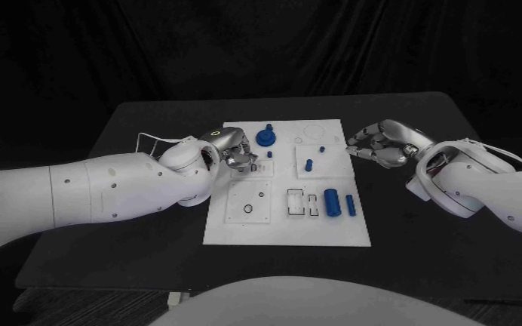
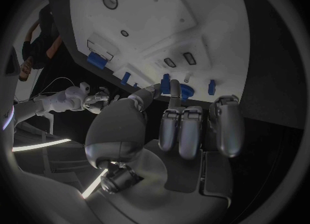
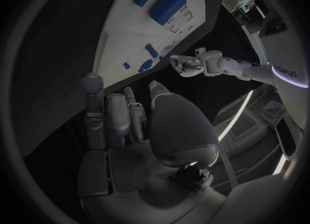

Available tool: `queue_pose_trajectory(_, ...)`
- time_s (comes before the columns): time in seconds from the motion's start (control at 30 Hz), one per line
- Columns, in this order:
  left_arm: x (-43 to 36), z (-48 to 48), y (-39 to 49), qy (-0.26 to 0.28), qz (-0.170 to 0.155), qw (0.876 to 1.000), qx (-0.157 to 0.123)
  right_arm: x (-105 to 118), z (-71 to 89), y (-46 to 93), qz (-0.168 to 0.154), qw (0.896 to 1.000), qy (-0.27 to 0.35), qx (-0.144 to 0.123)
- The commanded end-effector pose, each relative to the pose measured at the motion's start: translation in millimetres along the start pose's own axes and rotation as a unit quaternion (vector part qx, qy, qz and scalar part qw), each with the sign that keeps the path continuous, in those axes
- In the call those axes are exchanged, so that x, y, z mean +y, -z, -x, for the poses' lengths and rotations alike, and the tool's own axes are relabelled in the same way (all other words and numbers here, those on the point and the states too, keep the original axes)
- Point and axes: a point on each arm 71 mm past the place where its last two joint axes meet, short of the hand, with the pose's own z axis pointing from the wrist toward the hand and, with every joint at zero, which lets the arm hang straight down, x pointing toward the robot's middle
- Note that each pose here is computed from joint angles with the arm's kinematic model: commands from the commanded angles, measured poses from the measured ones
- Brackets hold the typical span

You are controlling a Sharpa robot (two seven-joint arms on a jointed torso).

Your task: Assemble the parts on the task board

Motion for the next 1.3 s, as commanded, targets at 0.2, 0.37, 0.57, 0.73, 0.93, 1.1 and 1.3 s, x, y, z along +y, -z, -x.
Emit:
queue_pose_trajectory(0.2,-4.0,-9.8,-1.9,0.010,-0.007,1.000,0.017,-1,-2.5,-0.4,0.000,1.000,-0.001,-0.004)
queue_pose_trajectory(0.37,-3.3,-12.2,-3.0,0.009,-0.005,1.000,0.022,-2,-3.1,-0.3,-0.001,1.000,-0.001,-0.003)
queue_pose_trajectory(0.57,-3.3,-13.9,-4.2,0.006,-0.006,1.000,0.028,-2,-3.7,-0.6,-0.002,1.000,-0.001,-0.002)
queue_pose_trajectory(0.73,-3.2,-14.9,-5.4,0.004,-0.007,0.999,0.032,-2,-3.9,-1.0,-0.002,1.000,-0.001,-0.001)
queue_pose_trajectory(0.93,-3.1,-15.9,-6.7,0.002,-0.008,0.999,0.036,-2,-4.0,-1.1,-0.003,1.000,0.000,0.000)
queue_pose_trajectory(1.1,-2.4,-16.5,-8.5,0.000,-0.008,0.999,0.036,-2,-4.1,-1.1,-0.004,1.000,0.000,0.000)
queue_pose_trajectory(1.3,-0.9,-17.1,-10.5,-0.001,-0.006,0.999,0.036,-3,-4.4,-1.1,-0.004,1.000,0.000,0.001)
